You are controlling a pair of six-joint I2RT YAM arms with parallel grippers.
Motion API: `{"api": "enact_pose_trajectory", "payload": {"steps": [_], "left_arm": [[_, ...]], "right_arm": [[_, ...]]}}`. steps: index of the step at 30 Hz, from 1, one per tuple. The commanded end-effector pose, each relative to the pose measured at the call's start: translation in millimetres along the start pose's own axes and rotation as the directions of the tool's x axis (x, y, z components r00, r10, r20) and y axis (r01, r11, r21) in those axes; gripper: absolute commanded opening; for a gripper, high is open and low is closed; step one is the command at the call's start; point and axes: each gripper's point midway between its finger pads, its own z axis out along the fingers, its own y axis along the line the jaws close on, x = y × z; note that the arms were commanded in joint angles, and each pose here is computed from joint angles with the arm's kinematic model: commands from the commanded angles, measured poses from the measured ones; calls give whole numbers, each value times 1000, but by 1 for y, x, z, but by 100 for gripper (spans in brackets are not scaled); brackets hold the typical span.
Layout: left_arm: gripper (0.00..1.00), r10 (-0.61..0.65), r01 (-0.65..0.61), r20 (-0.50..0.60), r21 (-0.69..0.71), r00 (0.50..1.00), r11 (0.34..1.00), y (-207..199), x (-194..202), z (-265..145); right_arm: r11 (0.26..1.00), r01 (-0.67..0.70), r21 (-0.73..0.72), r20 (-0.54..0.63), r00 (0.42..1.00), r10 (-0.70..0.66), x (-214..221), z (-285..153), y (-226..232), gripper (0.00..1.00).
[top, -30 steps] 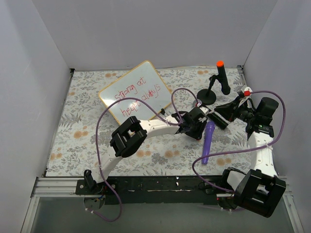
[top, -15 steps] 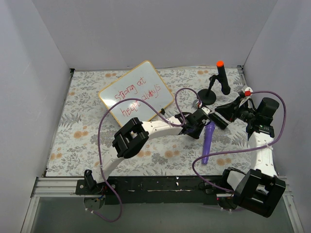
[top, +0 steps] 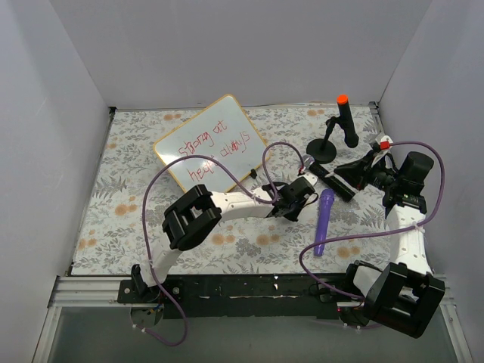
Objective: Write a sentence on the whiteboard
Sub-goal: Close the whiteboard marker at the center of the board.
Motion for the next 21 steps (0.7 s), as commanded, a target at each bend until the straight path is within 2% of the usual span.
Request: {"api": "enact_pose_trajectory", "payload": {"steps": [1,7,10,13,16,17,19,20,21], "left_arm": [[18,23,-34,-140,-78,990,996,35,48,-10],[9,1,-8,-131,-57,991,998,47,47,-19],[0,2,-9,-127,-50,992,999,49,47,-22],[0,13,-16,-101,-27,995,999,49,42,-28],[0,19,-19,-56,1,998,1000,49,42,-34],[0,14,-15,24,30,1000,999,44,22,-43],[0,33,-36,51,56,998,998,45,29,-49],[0,24,-36,131,87,991,996,41,11,-61],[0,41,-57,151,105,988,993,39,11,-65]], "right_arm": [[1000,24,0,6,1000,-24,-3,0,-2,1],[1000,20,-4,5,1000,-20,-2,0,-2,1],[1000,16,-4,3,1000,-16,-1,0,-2,1],[1000,4,-16,1,1000,-4,2,2,-2,1],[999,-18,-39,-2,1000,18,5,4,0,1],[998,-30,-47,-3,1000,30,7,4,1,1],[995,-56,-80,-9,998,56,11,9,6,1],[994,-63,-89,-12,998,62,12,11,7,1],[992,-69,-101,-15,998,68,14,13,9,1]]}}
